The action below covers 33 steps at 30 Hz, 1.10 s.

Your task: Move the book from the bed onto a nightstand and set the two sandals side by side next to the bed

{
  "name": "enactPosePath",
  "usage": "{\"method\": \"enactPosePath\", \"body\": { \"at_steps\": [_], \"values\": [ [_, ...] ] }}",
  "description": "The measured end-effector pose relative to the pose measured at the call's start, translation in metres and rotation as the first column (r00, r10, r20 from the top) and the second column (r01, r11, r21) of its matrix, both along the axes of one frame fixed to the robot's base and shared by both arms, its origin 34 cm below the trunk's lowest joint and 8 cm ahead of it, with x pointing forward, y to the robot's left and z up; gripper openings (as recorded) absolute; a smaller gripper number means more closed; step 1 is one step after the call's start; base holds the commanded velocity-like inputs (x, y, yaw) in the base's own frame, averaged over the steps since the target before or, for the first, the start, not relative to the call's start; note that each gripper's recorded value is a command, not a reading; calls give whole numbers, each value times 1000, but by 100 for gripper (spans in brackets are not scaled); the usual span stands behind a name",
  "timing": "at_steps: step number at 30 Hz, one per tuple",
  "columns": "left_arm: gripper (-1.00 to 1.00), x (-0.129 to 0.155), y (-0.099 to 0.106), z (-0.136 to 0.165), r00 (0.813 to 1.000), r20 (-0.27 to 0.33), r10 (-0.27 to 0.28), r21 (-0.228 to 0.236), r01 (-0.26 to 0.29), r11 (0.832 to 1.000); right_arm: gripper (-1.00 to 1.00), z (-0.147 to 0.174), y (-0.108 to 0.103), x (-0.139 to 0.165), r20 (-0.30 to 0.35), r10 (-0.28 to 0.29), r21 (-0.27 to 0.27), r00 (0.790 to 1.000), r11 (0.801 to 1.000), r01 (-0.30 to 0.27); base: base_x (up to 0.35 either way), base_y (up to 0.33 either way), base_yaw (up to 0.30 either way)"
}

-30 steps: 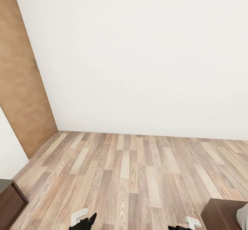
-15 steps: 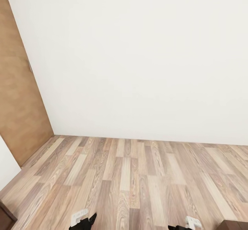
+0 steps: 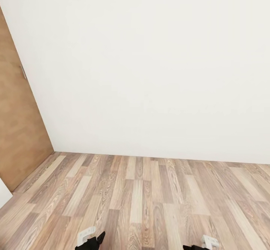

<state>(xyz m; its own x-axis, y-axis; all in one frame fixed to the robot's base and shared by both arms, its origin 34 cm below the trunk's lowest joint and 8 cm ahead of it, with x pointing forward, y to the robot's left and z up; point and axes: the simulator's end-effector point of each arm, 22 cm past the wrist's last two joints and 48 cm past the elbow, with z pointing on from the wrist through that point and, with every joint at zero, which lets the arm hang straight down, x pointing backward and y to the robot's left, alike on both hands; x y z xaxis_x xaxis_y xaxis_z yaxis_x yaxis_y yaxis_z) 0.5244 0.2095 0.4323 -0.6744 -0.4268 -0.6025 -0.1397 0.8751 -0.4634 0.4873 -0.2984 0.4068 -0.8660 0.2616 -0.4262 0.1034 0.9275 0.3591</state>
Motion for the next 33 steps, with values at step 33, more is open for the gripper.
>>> {"method": "enactPosePath", "body": {
  "at_steps": [33],
  "values": [
    [100, -120, -13, -70, 944, -284, -167, 196, 228, 954, 100, -23, 15, -52, -122, -6, 38, 992, 999, 11, 333, 0, -3]
  ]
}}
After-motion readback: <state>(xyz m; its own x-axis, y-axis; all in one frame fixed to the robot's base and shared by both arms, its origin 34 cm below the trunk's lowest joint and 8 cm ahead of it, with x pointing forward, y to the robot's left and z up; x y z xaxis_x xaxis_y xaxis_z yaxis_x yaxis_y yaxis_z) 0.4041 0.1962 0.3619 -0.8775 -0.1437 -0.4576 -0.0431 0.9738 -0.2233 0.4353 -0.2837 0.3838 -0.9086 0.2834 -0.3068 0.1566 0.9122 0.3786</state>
